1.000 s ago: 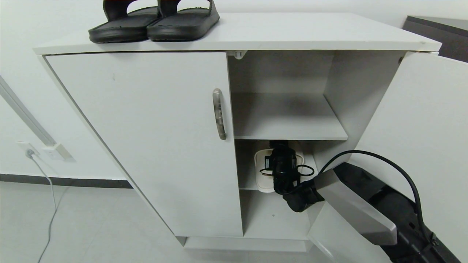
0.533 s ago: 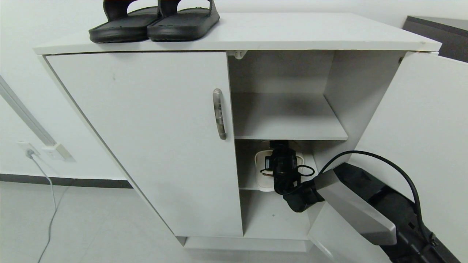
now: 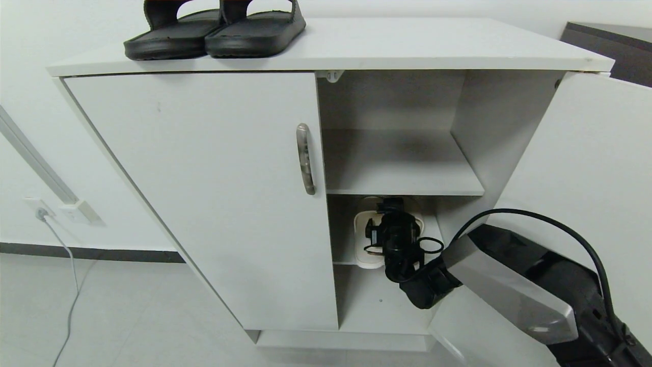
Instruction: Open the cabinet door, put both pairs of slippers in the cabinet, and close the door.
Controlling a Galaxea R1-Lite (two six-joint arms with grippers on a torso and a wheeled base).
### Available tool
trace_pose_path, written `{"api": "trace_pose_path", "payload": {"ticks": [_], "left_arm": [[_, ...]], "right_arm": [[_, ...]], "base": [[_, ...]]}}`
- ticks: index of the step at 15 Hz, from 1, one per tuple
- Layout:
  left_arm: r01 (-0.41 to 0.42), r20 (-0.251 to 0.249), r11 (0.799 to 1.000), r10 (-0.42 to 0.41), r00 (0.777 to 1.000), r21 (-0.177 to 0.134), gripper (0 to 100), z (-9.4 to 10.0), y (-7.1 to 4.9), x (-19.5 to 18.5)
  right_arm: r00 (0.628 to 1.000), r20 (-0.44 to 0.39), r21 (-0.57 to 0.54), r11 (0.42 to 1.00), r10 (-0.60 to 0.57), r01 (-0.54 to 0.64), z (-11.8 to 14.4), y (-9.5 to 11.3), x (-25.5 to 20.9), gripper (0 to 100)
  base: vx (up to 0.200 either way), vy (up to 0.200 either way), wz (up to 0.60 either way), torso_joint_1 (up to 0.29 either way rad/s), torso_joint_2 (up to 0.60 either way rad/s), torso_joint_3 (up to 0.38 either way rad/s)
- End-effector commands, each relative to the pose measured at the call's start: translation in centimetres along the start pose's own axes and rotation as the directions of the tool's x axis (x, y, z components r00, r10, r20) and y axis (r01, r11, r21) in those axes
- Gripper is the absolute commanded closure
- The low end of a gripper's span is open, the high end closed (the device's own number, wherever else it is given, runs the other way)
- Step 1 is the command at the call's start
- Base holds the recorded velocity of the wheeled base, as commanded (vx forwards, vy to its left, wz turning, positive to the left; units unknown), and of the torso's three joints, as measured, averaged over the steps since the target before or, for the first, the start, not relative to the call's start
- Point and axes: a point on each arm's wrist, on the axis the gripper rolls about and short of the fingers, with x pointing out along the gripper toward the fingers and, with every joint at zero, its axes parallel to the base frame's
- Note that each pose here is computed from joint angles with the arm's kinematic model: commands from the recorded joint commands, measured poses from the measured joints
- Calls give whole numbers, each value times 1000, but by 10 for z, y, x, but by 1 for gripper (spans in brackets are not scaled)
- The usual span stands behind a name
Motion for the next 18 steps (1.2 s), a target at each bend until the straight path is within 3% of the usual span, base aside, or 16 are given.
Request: {"api": "trace_pose_path", "payload": {"ticks": [1,8,13,18], "left_arm": [[-1,-2,1000,1,1000,0,100,0,0,0],[-1,-2,1000,1,1000,0,100,0,0,0],[-1,-2,1000,1,1000,0,100,0,0,0],[1,-2,1000,-1,1000,-2,100,0,0,0]], "right_arm": [[1000,19,12,1000,22,-23,23,-1,-32,0],[996,-9,-22,995,94,-94,24,-16,-126,0],[993,-8,-22,993,120,-120,16,-25,-148,0],[991,-1,-23,991,132,-132,23,-28,-157,0]], "base": [[0,0,0,0,0,0],[0,0,0,0,0,0],[0,0,0,0,0,0],[-200,0,0,2,2,1]]}}
